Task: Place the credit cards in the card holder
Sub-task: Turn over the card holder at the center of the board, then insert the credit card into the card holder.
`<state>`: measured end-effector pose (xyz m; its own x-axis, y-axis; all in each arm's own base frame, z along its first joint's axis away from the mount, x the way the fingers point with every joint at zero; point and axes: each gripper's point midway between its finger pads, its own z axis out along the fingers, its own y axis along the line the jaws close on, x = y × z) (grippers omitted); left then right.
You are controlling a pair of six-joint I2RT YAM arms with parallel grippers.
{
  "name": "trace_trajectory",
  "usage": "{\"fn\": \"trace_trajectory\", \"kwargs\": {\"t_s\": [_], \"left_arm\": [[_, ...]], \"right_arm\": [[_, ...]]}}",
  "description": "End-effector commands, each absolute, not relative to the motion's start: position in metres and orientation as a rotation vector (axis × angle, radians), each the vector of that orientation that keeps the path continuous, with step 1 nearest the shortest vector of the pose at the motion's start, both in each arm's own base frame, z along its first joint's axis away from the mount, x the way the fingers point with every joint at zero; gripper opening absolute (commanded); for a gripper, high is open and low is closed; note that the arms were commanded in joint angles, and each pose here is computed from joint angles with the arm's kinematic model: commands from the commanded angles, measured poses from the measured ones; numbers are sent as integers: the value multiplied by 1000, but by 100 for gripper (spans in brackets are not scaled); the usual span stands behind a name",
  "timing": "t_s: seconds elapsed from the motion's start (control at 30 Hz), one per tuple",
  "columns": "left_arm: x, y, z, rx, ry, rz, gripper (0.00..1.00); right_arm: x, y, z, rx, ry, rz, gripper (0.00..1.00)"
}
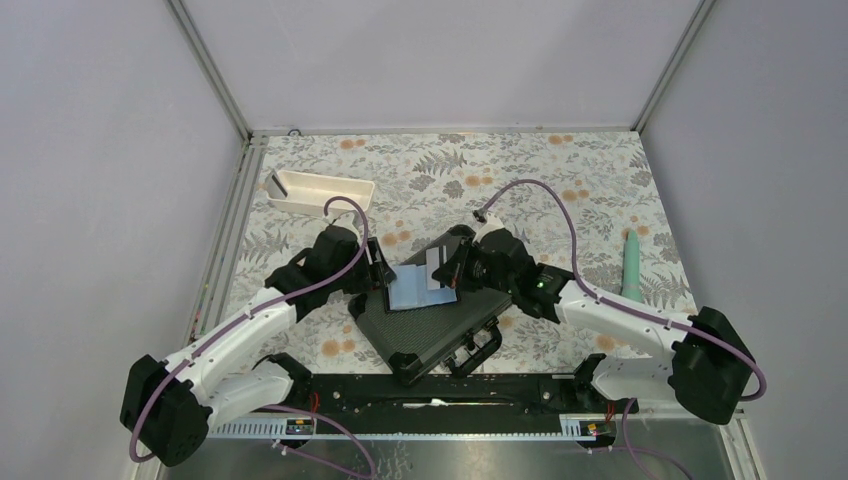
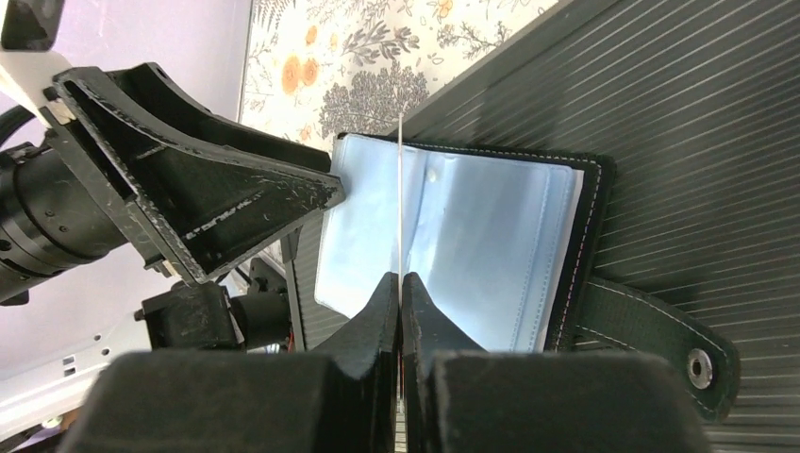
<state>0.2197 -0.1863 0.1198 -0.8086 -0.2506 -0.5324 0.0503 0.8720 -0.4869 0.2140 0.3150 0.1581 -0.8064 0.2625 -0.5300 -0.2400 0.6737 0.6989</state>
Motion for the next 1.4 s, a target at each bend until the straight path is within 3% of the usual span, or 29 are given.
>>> {"fn": "trace_trajectory", "kwargs": {"t_s": [0.0, 0.5, 1.37], "left_arm": [[212, -188, 115, -108, 2479, -660, 59], [207, -192, 117, -92, 2474, -705, 47], [205, -193, 118, -103, 2469, -729, 36]], "right_arm": [[214, 325, 165, 37, 2244, 1195, 0], [206, 344, 153, 117, 2269, 1376, 0], [204, 342, 137, 180, 2311, 1366, 0]]}}
